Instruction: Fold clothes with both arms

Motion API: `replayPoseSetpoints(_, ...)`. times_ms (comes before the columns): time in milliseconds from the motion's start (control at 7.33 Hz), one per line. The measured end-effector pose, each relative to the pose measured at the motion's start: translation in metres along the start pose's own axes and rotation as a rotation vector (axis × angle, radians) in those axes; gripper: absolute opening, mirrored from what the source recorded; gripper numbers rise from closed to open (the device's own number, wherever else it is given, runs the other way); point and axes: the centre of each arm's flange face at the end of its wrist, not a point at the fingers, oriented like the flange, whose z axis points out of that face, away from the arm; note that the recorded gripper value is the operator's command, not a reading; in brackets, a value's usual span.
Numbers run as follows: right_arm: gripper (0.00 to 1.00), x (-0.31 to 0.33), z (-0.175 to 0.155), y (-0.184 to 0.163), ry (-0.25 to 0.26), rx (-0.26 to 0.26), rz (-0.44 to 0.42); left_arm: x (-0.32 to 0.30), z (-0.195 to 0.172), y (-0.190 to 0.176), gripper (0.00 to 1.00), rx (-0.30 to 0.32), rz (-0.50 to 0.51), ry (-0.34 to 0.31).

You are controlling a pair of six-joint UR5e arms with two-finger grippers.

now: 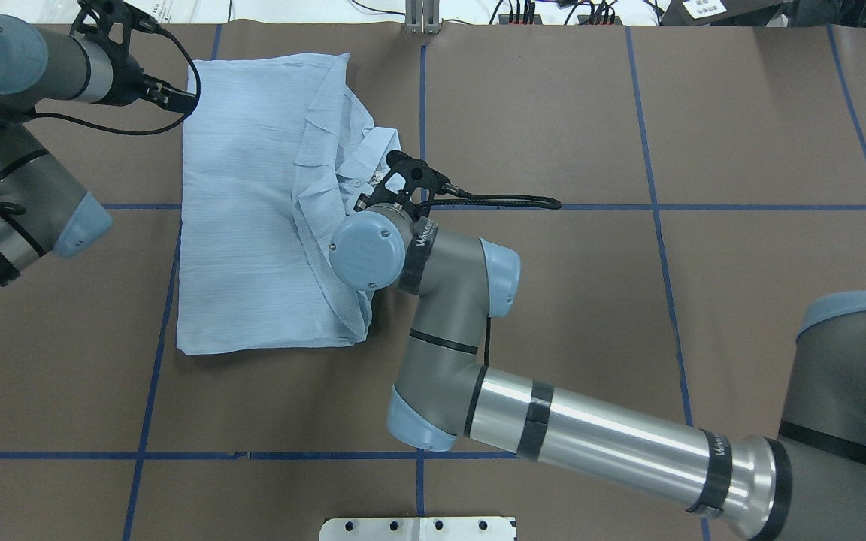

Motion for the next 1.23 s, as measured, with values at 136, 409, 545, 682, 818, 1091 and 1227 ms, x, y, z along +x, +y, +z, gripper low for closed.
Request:
replayPoseSetpoints(136,0.0,0.039,-0.009,-0.008,0.005,-0.002,-0.015,0.0,0.0,0.0,1.0,-0.001,0.0,0.0)
replayPoseSetpoints(409,0.0,0.117,-0.027,-0.014,0.009,-0.015,-0.047,0.0,0.001,0.001,1.0,-0.003,0.0,0.0)
replayPoseSetpoints(545,0.98,0.141,-0.031,-0.014,0.012,-0.019,-0.059,0.0,0.001,0.001,1.0,-0.004,0.0,0.0)
replayPoseSetpoints(682,1.0,0.154,-0.034,-0.012,0.014,-0.017,-0.07,0.001,0.001,0.001,1.0,-0.005,0.0,0.002)
replayPoseSetpoints(818,1.0,0.158,-0.037,-0.01,0.009,-0.014,-0.087,0.002,0.001,0.001,1.0,-0.007,0.0,0.008)
replayPoseSetpoints(1091,1.0,0.148,-0.051,-0.029,-0.016,-0.041,-0.204,0.002,0.0,0.002,1.0,-0.013,0.0,0.016)
replayPoseSetpoints(1227,1.0,0.137,-0.054,-0.044,-0.007,-0.071,-0.255,0.002,0.0,0.002,1.0,-0.014,0.0,0.017)
